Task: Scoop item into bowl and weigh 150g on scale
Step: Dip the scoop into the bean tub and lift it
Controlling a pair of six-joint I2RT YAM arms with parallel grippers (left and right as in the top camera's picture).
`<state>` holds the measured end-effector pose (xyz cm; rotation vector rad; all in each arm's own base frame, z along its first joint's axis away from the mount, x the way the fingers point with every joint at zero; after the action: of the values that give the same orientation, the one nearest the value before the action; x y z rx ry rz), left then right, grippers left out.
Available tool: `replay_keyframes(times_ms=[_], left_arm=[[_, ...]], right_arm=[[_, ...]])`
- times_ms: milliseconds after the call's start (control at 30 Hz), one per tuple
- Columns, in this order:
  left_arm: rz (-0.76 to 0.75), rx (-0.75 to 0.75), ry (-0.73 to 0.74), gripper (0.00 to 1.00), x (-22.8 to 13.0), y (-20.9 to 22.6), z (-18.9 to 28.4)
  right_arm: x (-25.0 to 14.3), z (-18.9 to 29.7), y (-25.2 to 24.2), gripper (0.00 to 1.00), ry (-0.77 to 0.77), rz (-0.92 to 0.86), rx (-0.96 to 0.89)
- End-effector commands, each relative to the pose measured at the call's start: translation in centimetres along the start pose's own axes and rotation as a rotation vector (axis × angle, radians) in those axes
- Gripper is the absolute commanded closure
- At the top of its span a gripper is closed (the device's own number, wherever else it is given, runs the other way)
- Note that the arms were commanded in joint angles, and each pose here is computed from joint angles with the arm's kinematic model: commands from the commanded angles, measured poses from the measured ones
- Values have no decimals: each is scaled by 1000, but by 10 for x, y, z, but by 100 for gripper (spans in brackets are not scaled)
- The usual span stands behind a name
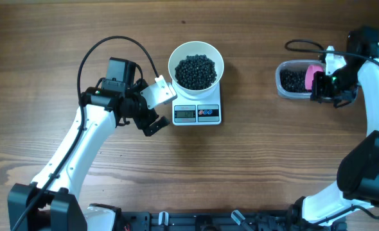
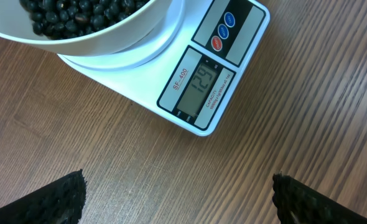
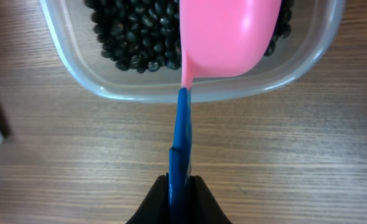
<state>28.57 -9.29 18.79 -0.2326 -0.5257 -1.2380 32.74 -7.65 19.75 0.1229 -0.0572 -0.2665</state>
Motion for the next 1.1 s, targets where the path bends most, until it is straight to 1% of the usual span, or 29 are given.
replay_keyframes(times_ms=[0, 200, 367, 567, 833, 1067], left_arm=[[-9, -11, -19, 0, 1, 1, -1], [-9, -11, -19, 0, 1, 1, -1], [-9, -11, -19, 0, 1, 1, -1], [-9, -11, -19, 0, 1, 1, -1], [-9, -11, -19, 0, 1, 1, -1], [-9, -11, -19, 0, 1, 1, -1]], right_arm=[[-2, -5, -3, 96, -21, 4, -32], [4, -12, -3, 96, -61, -4, -31], [9, -11, -7, 96, -95, -27, -78], [11, -12, -7, 96, -109, -25, -78], [14, -34, -4, 96, -40, -14, -76], [12, -41, 19, 96, -13, 46, -19]])
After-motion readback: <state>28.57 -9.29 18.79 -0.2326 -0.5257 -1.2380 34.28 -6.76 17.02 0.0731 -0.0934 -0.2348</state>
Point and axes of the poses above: each gripper's point midway between its finger pads, its own z axis back along the fingers, its own y axis along the line the jaws close on, x = y × z, the point moved 9 cm from there along z, back along the fingers, and after that the axes turned 10 degrees about -z, right-handed, at the moved point
